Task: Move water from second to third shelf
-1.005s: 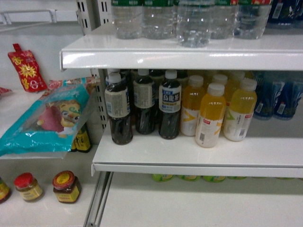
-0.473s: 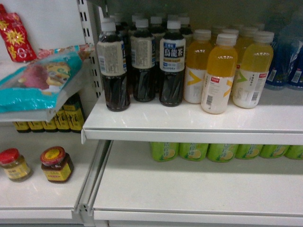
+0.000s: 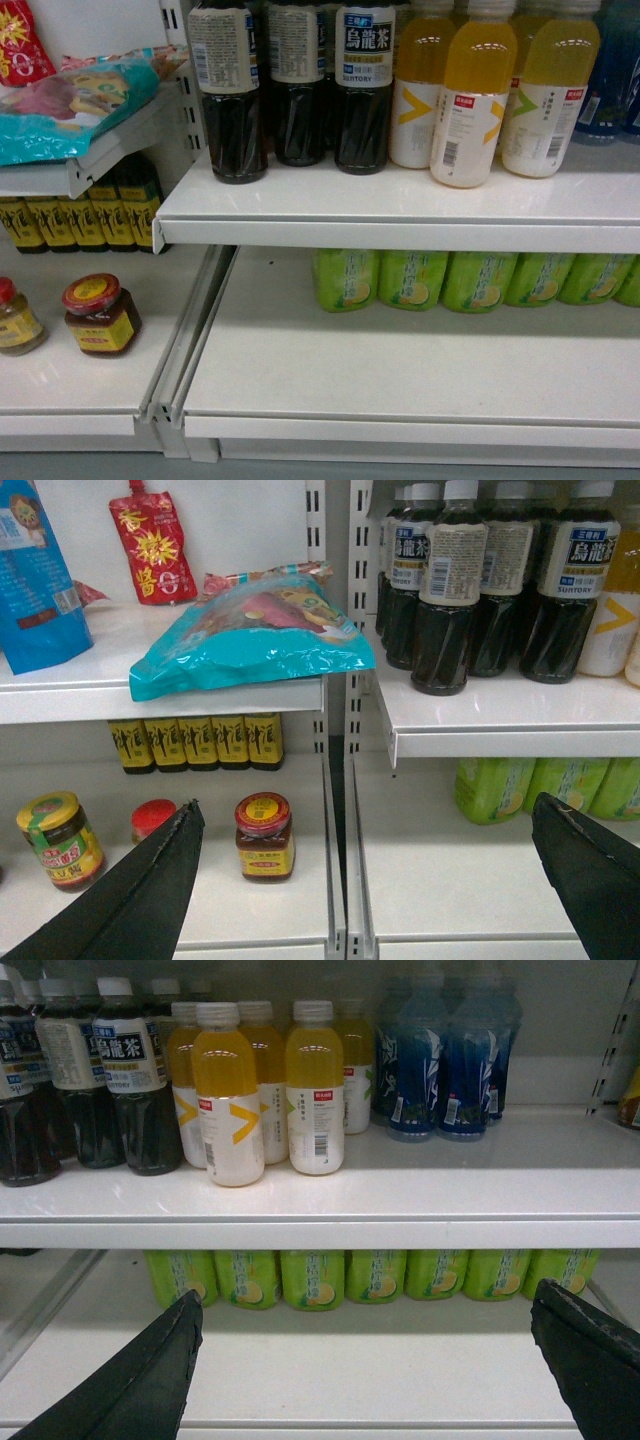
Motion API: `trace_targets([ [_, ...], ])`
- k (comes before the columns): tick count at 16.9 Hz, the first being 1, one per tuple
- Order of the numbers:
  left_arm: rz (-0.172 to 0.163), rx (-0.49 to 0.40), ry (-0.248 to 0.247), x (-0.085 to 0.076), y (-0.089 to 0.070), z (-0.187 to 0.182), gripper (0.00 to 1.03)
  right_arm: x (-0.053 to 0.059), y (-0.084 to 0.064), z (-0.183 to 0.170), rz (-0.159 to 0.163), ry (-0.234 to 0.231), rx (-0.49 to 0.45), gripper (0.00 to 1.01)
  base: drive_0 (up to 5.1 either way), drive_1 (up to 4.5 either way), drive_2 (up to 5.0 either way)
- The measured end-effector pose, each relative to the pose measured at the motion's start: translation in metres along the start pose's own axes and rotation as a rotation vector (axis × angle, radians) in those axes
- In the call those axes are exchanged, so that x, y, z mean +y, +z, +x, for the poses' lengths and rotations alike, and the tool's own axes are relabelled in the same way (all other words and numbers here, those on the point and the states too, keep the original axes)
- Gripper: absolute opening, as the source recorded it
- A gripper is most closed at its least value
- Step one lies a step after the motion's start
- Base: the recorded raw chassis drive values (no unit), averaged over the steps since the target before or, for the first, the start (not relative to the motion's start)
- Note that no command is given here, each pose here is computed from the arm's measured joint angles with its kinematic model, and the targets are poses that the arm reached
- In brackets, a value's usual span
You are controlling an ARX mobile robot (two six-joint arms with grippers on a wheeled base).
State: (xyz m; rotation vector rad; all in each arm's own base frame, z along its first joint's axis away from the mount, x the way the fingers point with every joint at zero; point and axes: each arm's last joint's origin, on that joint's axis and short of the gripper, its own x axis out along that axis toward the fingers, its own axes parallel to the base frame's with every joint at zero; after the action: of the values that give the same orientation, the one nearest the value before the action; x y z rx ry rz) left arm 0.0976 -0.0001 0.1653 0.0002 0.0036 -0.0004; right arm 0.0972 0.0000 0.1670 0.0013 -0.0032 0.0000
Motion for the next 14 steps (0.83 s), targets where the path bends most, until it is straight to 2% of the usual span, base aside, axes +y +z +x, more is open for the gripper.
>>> trace_targets([
  [14, 0.0, 0.0, 0.0, 0.0, 0.0, 0.0, 0.98, 0.0, 0.0, 0.0, 0.0, 0.0, 0.0, 0.98, 0.0, 0.0, 0.0],
])
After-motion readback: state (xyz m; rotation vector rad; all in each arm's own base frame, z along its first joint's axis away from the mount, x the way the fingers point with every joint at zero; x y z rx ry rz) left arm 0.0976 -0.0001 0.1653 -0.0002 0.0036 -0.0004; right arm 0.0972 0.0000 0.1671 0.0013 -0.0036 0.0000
